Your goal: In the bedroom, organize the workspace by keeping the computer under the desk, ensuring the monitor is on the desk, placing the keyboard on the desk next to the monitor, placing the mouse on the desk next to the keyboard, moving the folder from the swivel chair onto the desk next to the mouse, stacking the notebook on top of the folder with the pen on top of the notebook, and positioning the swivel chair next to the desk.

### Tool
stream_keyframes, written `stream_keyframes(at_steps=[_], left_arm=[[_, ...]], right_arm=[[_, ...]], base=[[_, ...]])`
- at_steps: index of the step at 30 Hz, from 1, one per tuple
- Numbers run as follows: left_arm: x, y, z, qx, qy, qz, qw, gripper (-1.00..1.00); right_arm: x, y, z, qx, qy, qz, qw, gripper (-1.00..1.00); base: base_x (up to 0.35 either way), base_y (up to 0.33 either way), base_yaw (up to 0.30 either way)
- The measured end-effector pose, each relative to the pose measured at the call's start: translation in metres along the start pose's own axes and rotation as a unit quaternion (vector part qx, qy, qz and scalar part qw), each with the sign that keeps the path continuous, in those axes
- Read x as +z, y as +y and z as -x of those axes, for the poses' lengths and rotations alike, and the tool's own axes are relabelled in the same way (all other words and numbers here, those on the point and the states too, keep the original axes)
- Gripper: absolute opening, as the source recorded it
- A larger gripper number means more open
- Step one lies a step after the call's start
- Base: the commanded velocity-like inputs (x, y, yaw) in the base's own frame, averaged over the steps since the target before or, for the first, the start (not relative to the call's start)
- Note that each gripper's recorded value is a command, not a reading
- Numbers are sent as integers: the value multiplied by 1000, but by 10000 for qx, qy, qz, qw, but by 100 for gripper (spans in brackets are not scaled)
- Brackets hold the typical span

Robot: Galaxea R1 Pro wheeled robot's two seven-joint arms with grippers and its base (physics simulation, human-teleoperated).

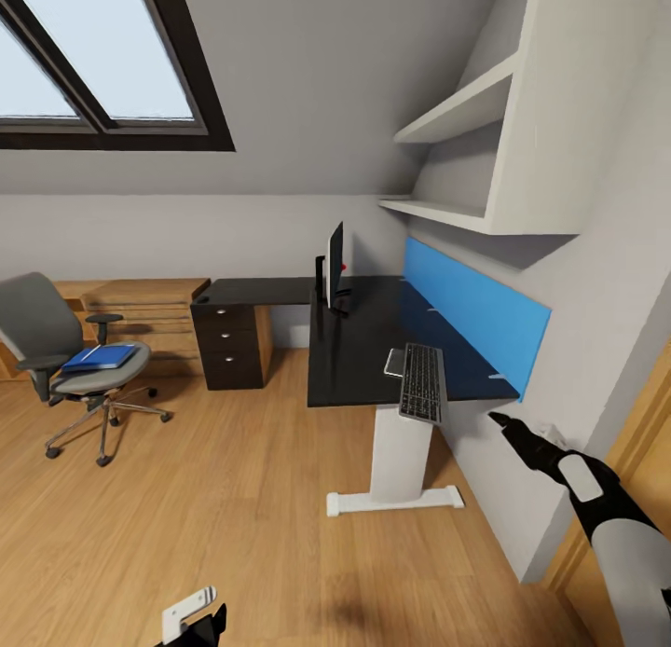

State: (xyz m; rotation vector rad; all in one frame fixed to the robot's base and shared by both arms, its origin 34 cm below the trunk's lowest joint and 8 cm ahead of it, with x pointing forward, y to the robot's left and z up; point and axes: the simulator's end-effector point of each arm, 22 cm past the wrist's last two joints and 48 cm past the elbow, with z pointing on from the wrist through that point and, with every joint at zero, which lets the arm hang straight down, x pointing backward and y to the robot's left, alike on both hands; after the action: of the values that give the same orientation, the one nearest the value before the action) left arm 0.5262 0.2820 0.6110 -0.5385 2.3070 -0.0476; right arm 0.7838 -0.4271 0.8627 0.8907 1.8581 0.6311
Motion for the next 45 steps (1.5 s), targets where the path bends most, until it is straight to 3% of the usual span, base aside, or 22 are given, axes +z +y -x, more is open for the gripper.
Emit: stream_keyframes(at_steps=[14, 45], left_arm=[[2, -3, -4, -22, 11, -19, 10000, 100], [38, 8, -39, -27, 5, -19, 10000, 100]], right_arm=[[-5, 24, -7, 77, 51, 828, 9965, 100], [15, -16, -43, 96, 131, 898, 9958, 100]], base=[[0, 0, -1], [0, 0, 0]])
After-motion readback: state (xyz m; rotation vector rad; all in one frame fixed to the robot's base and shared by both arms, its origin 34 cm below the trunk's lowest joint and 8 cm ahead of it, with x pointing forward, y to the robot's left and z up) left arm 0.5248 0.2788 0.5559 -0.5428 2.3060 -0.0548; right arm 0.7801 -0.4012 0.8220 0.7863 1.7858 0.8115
